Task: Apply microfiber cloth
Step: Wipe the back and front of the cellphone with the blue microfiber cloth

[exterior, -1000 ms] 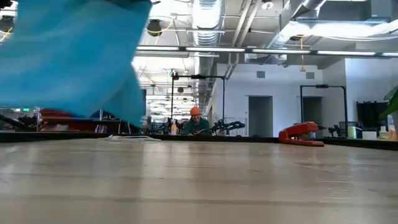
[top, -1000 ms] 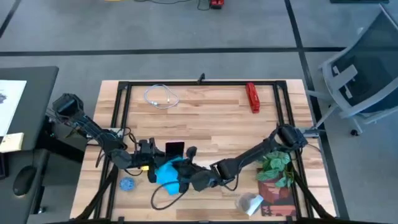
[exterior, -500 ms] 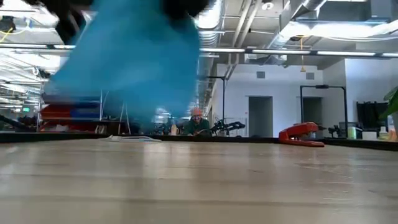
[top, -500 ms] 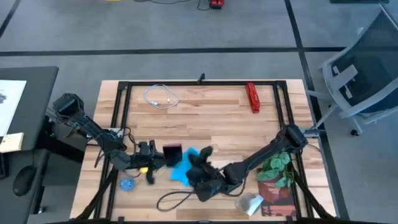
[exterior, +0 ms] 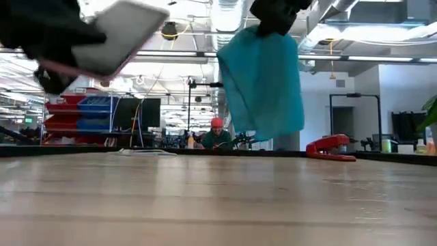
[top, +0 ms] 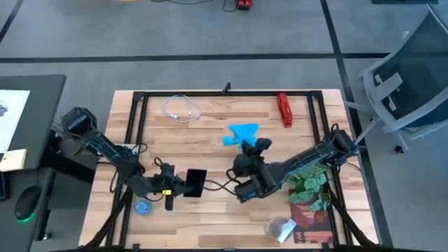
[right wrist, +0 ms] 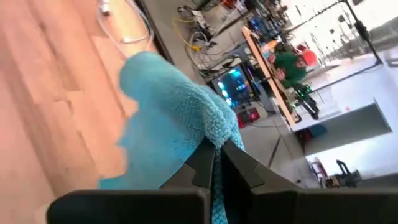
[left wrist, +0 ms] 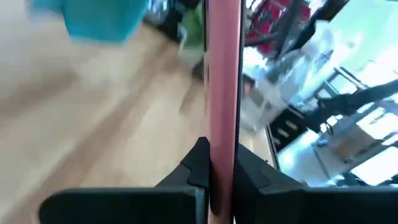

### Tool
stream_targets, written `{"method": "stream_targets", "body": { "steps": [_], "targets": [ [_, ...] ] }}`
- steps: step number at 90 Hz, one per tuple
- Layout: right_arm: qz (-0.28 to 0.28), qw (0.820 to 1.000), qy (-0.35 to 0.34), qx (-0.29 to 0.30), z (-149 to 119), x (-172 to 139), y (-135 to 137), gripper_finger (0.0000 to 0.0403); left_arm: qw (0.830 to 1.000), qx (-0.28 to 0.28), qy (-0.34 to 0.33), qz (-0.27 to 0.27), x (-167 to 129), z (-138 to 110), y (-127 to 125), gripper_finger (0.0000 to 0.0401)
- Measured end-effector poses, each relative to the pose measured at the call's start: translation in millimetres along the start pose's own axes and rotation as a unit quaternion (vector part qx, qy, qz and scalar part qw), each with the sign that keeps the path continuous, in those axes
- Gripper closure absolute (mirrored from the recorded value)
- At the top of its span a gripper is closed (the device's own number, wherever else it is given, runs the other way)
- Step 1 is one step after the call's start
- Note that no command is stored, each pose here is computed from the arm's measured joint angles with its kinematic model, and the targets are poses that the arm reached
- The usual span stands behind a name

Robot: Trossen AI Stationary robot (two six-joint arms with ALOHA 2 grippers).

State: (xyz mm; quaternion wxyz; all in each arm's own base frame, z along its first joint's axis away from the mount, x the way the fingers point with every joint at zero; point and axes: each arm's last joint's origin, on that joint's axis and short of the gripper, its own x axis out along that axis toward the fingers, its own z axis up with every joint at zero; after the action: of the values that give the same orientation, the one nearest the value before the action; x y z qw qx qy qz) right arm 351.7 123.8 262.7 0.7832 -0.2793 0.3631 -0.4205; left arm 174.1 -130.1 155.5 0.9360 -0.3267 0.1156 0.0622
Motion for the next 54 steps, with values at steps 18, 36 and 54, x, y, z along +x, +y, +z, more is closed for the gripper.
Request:
{"method": "stream_targets", "body": {
  "steps": [18, 36, 54],
  "targets": [
    [0.066, 0.997, 0.037, -0.007, -5.6, 4.2, 39.4, 0.0403, 0.997, -0.043, 0.034, 0.051, 11.1, -30.5, 22.6, 0.0388],
    [0.14, 0.985, 0.088, -0.056, -23.3, 4.9, 89.2, 0.0403, 0.993, -0.095, 0.028, 0.067, 21.8, -49.0, 32.3, 0.0373],
    [0.161, 0.982, 0.074, -0.061, -26.4, -7.6, 99.9, 0.0367, 0.995, -0.085, 0.024, 0.036, 23.8, -50.6, 30.8, 0.0325]
  ]
}}
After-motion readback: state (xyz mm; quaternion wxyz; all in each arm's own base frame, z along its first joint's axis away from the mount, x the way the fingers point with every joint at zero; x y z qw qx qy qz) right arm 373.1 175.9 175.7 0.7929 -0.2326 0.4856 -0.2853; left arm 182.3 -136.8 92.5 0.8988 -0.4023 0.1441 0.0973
